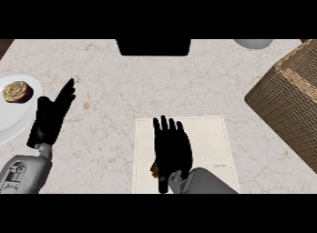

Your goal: Pick the sweet potato from the placemat and place it in the basket

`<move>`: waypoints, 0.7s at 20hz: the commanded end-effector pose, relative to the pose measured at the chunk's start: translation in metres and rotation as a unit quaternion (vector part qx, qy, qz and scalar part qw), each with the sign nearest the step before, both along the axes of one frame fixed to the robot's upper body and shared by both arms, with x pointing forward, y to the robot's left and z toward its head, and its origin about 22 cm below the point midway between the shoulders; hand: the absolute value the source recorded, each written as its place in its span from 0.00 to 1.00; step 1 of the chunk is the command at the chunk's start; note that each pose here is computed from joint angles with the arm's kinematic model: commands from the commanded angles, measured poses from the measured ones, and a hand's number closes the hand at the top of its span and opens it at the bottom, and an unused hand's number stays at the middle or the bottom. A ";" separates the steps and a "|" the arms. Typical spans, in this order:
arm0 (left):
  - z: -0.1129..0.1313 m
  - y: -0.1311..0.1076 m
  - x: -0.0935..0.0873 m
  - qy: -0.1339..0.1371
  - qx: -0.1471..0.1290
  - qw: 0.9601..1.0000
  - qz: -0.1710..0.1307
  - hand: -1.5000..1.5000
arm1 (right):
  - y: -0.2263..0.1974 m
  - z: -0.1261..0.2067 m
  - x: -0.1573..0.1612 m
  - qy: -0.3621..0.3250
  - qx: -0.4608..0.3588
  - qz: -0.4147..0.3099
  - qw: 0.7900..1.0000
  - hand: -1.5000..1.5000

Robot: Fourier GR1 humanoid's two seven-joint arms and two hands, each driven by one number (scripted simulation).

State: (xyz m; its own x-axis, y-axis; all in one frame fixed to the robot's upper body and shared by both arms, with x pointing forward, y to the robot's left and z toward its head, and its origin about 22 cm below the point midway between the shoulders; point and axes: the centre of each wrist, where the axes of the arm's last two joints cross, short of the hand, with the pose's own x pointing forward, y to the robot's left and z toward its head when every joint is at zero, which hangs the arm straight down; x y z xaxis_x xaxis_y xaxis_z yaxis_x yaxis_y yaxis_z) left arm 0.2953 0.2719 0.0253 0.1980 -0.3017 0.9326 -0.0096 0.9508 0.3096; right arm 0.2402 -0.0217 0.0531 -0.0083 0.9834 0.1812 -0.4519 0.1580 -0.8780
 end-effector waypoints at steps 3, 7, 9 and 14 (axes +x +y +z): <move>-0.017 -0.001 -0.003 0.007 0.003 1.000 -0.005 0.50 | 0.005 -0.010 -0.016 0.016 -0.013 -0.027 0.999 0.00; 0.000 0.009 0.004 0.000 0.000 1.000 -0.007 0.50 | 0.005 -0.022 -0.003 0.005 -0.010 -0.027 1.000 0.00; -0.006 -0.009 -0.001 0.004 0.002 1.000 -0.011 0.50 | 0.002 -0.009 0.004 0.005 -0.006 -0.032 0.999 0.00; 0.000 0.011 0.004 0.014 -0.009 1.000 -0.003 0.50 | 0.002 -0.035 -0.004 0.001 -0.036 0.014 0.999 1.00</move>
